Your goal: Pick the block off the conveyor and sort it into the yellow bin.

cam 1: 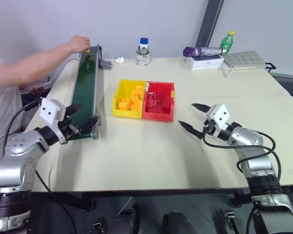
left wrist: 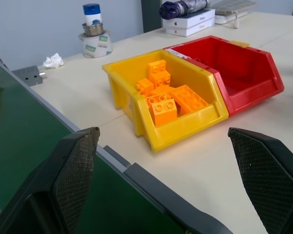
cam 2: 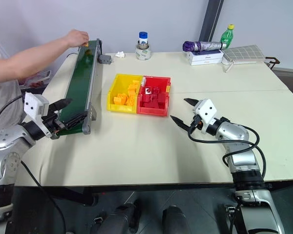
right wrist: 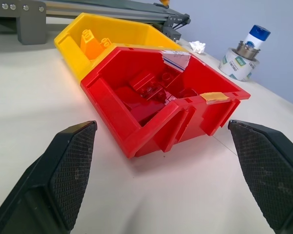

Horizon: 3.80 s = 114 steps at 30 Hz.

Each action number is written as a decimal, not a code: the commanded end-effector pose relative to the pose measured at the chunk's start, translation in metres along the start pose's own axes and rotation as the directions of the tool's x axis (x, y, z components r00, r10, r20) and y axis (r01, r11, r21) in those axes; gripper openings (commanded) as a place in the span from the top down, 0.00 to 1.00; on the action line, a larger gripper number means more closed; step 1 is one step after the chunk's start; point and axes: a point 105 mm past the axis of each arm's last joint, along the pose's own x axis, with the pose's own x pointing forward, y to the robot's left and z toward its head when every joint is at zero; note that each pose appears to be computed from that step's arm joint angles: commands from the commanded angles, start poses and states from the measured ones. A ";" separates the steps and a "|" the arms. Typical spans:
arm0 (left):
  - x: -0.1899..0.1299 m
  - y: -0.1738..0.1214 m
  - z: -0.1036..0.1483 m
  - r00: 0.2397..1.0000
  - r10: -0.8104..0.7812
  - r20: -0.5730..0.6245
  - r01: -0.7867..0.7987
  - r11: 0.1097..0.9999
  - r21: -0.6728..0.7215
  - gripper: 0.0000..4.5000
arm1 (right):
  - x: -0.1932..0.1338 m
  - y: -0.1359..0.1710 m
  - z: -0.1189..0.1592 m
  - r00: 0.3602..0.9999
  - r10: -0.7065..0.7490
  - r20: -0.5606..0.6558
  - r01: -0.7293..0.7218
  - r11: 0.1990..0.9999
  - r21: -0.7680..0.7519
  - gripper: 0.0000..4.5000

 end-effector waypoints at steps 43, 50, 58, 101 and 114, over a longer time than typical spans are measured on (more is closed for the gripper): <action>-0.033 -0.007 -0.018 0.766 0.639 0.065 -0.638 0.769 -0.041 0.01 | 0.005 0.000 0.020 0.997 0.030 0.076 -0.028 0.999 -0.019 0.00; -0.032 -0.004 -0.018 0.767 0.639 0.062 -0.638 0.769 -0.037 0.01 | 0.003 0.004 0.020 0.995 0.053 0.082 -0.053 0.999 0.001 0.00; -0.030 -0.002 -0.019 0.763 0.643 0.063 -0.642 0.766 -0.041 0.01 | 0.002 0.008 0.022 0.992 0.088 0.091 -0.094 0.994 0.060 0.00; 0.064 0.068 -0.007 0.717 0.669 -0.193 -0.692 0.718 -0.082 0.01 | 0.005 0.011 0.022 0.995 0.053 0.089 -0.055 0.998 0.019 0.00; 0.065 0.063 -0.020 0.700 0.672 -0.242 -0.705 0.704 -0.083 0.01 | 0.004 0.010 0.021 0.996 0.044 0.083 -0.046 0.999 0.021 0.00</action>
